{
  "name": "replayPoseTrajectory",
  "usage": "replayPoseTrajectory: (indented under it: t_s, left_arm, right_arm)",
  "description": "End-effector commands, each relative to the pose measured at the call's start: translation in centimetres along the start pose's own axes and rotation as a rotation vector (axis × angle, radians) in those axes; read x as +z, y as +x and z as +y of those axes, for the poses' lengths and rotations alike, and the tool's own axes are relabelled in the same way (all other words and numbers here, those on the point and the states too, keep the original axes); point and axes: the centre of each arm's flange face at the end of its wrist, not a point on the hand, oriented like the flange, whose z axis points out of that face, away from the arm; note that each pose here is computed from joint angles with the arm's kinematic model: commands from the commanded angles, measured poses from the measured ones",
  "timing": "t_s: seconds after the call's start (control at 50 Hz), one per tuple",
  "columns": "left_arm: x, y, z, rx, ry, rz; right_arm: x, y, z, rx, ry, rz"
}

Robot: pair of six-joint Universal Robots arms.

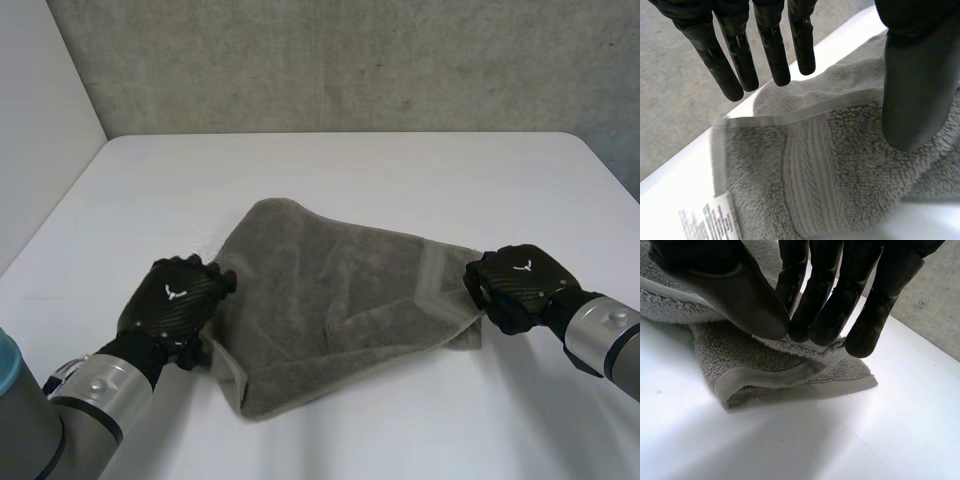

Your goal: Fold the towel.

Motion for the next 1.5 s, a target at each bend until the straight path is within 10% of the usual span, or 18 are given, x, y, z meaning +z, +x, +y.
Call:
replayPoseTrajectory:
  t_s: [0.02,0.4,0.66,0.78,1.18,1.5]
  left_arm:
    - [-0.3,1.0,1.6,0.099,-0.037,0.057]
    - [0.5,0.0,1.0,0.216,0.008,0.018]
    - [-3.8,-5.8,-14.4,0.145,0.495,-0.241]
    - [-4.1,-6.6,-15.8,0.065,0.475,-0.238]
    - [10.5,-5.0,-3.3,0.128,0.0,-0.075]
    - [12.7,-14.3,-26.9,0.136,0.821,-0.495]
  right_arm:
    - [0.1,0.0,0.2,0.005,0.013,0.009]
    - [0.3,0.1,0.3,0.008,0.003,0.011]
    - [-8.4,3.8,-17.0,-0.059,0.422,0.179]
    - [-9.8,4.3,-18.7,-0.08,0.396,0.192]
    - [5.9,2.3,-8.9,-0.207,-0.058,0.019]
    - [8.0,7.8,-25.9,-0.266,0.764,0.567]
